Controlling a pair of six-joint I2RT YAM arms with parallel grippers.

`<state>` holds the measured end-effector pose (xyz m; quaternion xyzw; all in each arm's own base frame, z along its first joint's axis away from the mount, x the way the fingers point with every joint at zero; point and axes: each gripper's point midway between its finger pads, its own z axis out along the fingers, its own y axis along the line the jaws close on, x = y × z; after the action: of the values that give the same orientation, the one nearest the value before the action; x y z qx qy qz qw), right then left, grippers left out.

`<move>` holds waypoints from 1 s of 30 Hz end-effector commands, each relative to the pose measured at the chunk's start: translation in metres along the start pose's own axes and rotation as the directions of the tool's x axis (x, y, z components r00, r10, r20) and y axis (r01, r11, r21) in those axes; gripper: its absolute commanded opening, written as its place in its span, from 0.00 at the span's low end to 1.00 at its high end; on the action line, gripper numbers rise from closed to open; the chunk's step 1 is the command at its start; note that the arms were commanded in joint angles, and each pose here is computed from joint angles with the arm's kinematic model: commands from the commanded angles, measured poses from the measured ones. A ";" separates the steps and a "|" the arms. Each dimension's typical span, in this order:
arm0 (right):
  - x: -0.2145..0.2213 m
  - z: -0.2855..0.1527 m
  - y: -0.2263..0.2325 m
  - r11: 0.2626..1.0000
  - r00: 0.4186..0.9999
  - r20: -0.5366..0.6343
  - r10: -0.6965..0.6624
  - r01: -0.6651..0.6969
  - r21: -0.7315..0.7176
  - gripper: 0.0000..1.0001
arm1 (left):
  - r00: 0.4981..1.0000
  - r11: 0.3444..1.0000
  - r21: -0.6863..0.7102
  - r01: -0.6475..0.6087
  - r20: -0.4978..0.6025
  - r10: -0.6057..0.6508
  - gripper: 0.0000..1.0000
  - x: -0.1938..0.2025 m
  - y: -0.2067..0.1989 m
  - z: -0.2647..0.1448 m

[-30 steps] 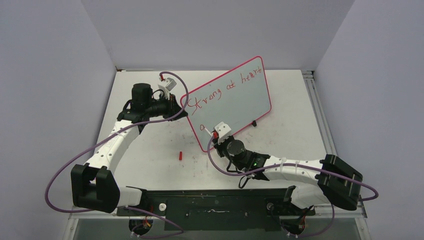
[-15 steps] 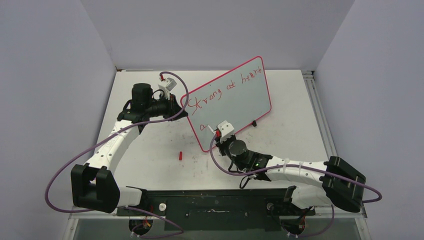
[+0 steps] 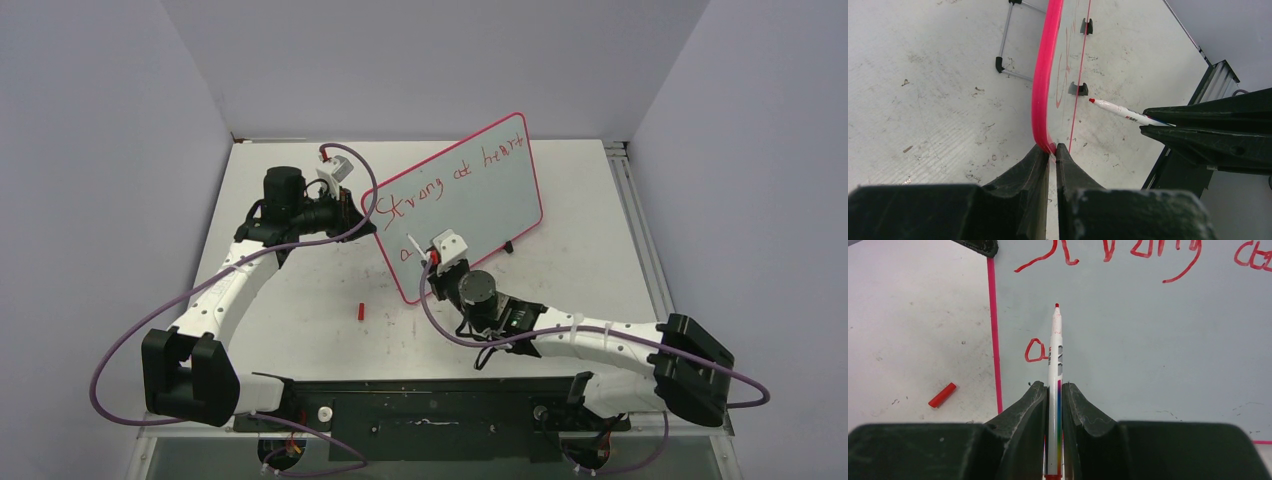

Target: Write a sentence on the whiteboard

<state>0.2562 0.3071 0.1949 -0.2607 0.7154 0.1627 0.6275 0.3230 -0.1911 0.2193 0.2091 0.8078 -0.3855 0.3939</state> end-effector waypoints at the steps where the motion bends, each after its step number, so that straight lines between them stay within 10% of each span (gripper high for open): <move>1: -0.022 0.010 0.009 1.000 0.998 0.056 0.002 0.000 -0.021 0.05 | 0.997 0.998 0.030 -0.061 0.053 0.059 0.00 -0.015 -0.012 -0.005; 30: 0.045 0.001 0.004 0.999 0.996 -0.081 0.033 -0.033 0.006 0.05 | 0.997 0.998 0.031 -0.061 0.054 0.059 0.00 -0.016 -0.012 -0.005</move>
<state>0.2531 0.3066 0.1449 -0.2784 0.7454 0.1452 0.5880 0.3232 -0.1908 0.2190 0.2087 0.8081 -0.3849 0.3940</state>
